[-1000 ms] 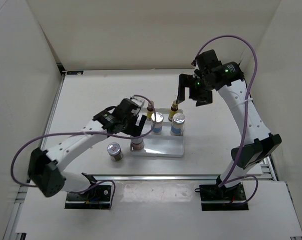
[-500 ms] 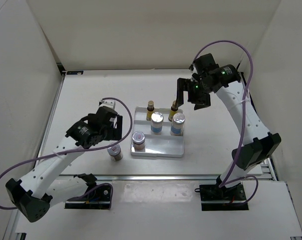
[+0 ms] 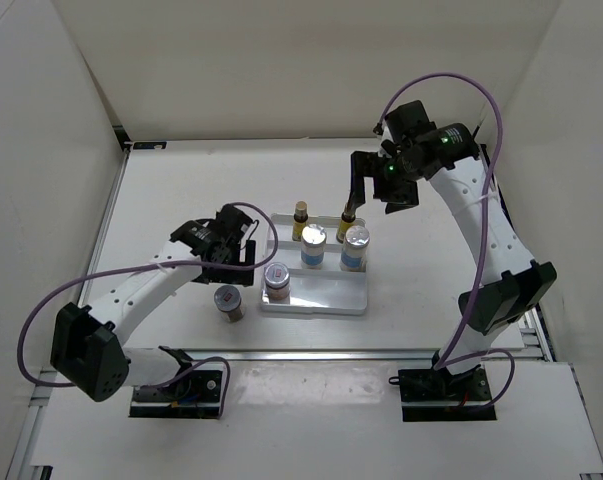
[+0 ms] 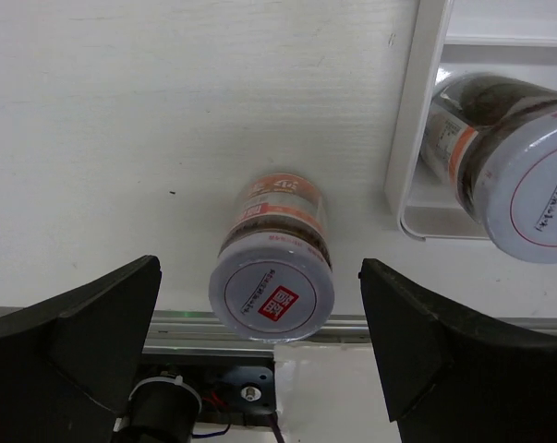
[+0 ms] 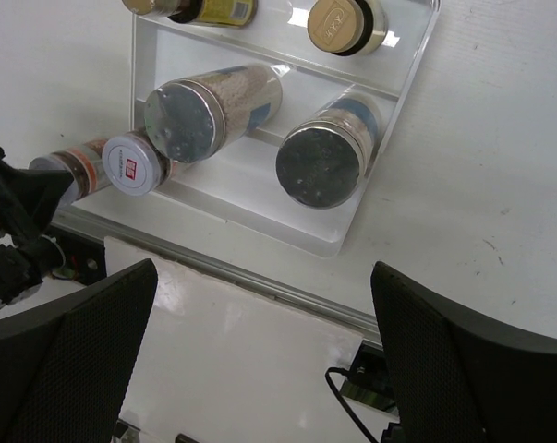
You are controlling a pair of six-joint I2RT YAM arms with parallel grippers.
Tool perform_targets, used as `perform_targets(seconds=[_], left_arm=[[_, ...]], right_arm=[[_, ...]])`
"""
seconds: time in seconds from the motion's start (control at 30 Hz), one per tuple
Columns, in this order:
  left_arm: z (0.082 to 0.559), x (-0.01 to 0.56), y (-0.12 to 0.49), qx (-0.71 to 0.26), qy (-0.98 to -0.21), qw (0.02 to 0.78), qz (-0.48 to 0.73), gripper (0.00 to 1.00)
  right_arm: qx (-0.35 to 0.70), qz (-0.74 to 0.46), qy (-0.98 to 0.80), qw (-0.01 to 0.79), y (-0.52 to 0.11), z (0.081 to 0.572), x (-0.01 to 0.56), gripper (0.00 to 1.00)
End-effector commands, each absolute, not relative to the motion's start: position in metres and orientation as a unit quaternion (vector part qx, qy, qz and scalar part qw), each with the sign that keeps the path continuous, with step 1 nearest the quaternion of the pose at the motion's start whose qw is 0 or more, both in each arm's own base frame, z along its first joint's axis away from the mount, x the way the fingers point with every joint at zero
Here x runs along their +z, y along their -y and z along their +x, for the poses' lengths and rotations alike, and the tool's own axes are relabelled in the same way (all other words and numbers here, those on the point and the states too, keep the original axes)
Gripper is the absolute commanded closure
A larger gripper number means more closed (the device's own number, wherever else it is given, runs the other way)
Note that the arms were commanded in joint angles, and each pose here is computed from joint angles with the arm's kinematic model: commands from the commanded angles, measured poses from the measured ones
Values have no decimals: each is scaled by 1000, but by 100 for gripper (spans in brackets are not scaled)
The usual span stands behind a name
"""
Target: Organize the condiment bottles
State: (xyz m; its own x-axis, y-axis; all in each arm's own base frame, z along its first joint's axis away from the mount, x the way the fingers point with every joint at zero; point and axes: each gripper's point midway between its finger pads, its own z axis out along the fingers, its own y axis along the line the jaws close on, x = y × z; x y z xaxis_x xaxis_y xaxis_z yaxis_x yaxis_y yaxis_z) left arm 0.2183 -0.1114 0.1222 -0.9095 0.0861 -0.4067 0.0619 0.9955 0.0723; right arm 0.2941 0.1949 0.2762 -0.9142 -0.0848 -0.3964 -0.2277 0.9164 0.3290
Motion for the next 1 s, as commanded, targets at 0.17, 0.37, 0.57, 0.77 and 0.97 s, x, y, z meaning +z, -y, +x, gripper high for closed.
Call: perform_targets(seconds=[0.17,0.37,0.57,0.77,0.97], left_arm=[[215,108,128,-28,-985,168,32,0],[206,95,129,-34,-988,149,15,6],[194,79,123,-25,-992,120,-4,34],[214,111,130,-39,-985,166,-8,89],[251,188,142,-37,-969,244,17,89]], right_arm=[[184,-88,-961,188,-187,293,282,1],[178,-83,-964,182,-181,299,277,1],[192,-86,-961,178,-184,301,280,1],[194,-82,-962,173,-182,301,278,1],[197,-83,-962,167,-185,303,274,1]])
